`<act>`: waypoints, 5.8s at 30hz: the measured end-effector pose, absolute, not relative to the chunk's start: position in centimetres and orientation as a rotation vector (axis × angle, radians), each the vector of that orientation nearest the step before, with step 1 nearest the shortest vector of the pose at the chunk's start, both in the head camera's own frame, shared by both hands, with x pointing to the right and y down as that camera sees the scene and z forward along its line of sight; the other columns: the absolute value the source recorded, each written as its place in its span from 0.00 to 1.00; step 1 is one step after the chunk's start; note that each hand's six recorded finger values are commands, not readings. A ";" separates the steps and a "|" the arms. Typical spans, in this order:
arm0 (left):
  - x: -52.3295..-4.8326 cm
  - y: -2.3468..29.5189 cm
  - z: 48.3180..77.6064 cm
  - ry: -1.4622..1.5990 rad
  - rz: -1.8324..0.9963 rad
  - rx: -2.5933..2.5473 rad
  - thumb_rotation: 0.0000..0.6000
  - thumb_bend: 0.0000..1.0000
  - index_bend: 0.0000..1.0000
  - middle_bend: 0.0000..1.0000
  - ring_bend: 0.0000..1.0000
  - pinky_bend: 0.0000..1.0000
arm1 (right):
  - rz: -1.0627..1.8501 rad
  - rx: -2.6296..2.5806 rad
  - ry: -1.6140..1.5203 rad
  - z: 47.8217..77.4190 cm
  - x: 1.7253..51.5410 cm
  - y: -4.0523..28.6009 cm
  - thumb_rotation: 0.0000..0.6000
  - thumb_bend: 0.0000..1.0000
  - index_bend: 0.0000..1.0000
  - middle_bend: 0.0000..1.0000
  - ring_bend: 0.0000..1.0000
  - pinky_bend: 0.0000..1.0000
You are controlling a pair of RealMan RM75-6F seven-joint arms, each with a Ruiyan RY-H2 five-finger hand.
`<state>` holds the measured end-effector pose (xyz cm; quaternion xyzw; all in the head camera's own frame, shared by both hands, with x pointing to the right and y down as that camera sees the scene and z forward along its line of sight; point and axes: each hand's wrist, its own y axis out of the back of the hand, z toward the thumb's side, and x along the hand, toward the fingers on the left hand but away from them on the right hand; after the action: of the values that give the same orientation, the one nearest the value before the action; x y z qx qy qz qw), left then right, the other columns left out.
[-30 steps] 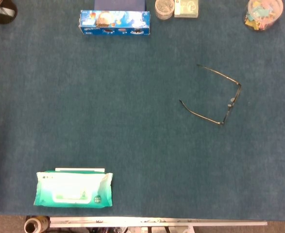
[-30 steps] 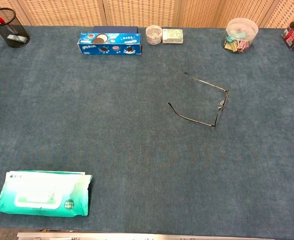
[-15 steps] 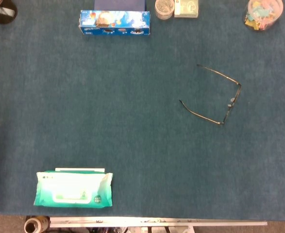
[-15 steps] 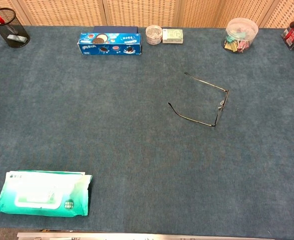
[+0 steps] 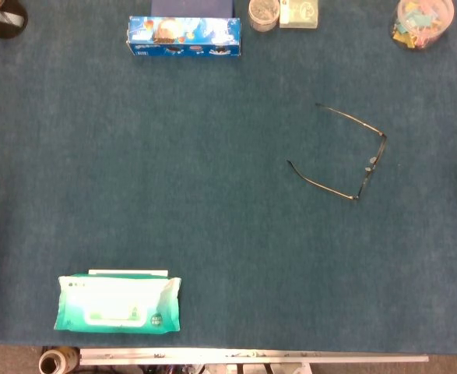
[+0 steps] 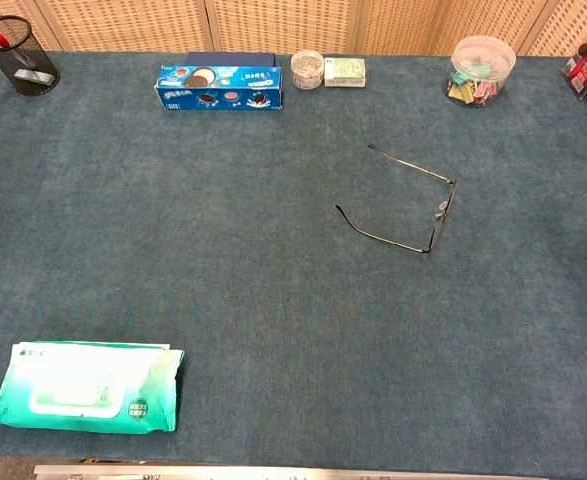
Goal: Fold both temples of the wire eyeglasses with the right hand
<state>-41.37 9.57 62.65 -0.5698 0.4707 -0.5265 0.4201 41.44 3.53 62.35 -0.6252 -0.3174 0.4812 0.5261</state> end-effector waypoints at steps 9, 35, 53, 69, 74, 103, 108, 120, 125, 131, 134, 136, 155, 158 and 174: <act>-41.5 9.5 62.6 1.183 -1.322 -1.429 1.00 0.67 0.49 0.50 0.54 0.71 | 1.252 -1.484 -0.503 64.6 39.1 1.4 1.00 0.53 0.19 0.24 0.16 0.33; -41.7 9.6 62.4 1.188 -1.323 -1.428 1.00 0.67 0.49 0.50 0.54 0.71 | 1.266 -1.546 -0.354 67.4 36.4 0.6 1.00 0.25 0.03 0.15 0.06 0.24; -41.8 9.8 62.1 1.193 -1.315 -1.427 1.00 0.67 0.49 0.50 0.54 0.71 | 1.281 -1.618 -0.148 71.6 33.9 1.2 1.00 0.68 0.13 0.19 0.06 0.24; -41.8 9.8 61.9 1.195 -1.313 -1.425 1.00 0.67 0.49 0.50 0.54 0.71 | 1.319 -1.613 -0.096 72.9 34.1 1.5 1.00 0.70 0.16 0.22 0.06 0.24; -41.8 9.8 61.9 1.197 -1.313 -1.425 1.00 0.67 0.49 0.50 0.54 0.71 | 1.335 -1.607 -0.082 73.0 34.4 1.7 1.00 0.70 0.18 0.25 0.09 0.24; -41.9 9.7 62.0 1.196 -1.326 -1.419 1.00 0.67 0.49 0.50 0.54 0.71 | 1.402 -1.579 -0.056 71.4 36.6 3.8 1.00 0.70 0.21 0.29 0.12 0.25; -41.9 9.7 62.0 1.199 -1.324 -1.419 1.00 0.67 0.49 0.50 0.54 0.71 | 1.385 -1.612 -0.072 71.0 36.0 4.2 1.00 0.70 0.21 0.29 0.12 0.25; -41.9 9.8 62.1 1.194 -1.329 -1.417 1.00 0.67 0.49 0.50 0.54 0.71 | 1.160 -1.633 -0.161 65.7 32.6 5.4 1.00 0.70 0.21 0.29 0.12 0.25; -41.9 9.8 62.1 1.196 -1.330 -1.416 1.00 0.67 0.49 0.50 0.54 0.71 | 1.073 -1.636 -0.200 63.8 31.6 5.9 1.00 0.70 0.23 0.30 0.12 0.25; -41.9 9.8 62.0 1.196 -1.330 -1.415 1.00 0.67 0.49 0.50 0.54 0.71 | 0.964 -1.647 -0.234 62.8 30.3 6.4 1.00 0.68 0.23 0.30 0.12 0.25; -41.9 9.8 62.0 1.200 -1.328 -1.416 1.00 0.67 0.49 0.50 0.54 0.71 | 0.925 -1.646 -0.238 63.0 29.8 6.6 1.00 0.68 0.23 0.30 0.12 0.25; -42.0 9.8 61.9 1.202 -1.325 -1.415 1.00 0.67 0.49 0.50 0.54 0.71 | 0.918 -1.640 -0.232 63.5 29.6 6.6 1.00 0.67 0.23 0.30 0.12 0.25; -42.1 9.8 61.7 1.208 -1.323 -1.412 1.00 0.67 0.49 0.50 0.54 0.71 | 1.033 -1.528 -0.134 67.1 30.4 6.0 1.00 0.67 0.23 0.30 0.12 0.25; -42.1 9.8 61.7 1.208 -1.325 -1.412 1.00 0.67 0.49 0.50 0.54 0.71 | 1.054 -1.518 -0.132 67.5 30.7 5.6 1.00 0.67 0.23 0.30 0.12 0.25; -42.2 9.8 61.8 1.211 -1.331 -1.408 1.00 0.67 0.49 0.50 0.54 0.71 | 1.188 -1.466 -0.123 70.5 32.9 2.9 1.00 0.67 0.23 0.30 0.12 0.25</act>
<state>-42.20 9.80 61.77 -0.5605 0.4821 -0.5300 0.4154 32.93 2.89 70.52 -0.6286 -0.0529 0.5094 0.5852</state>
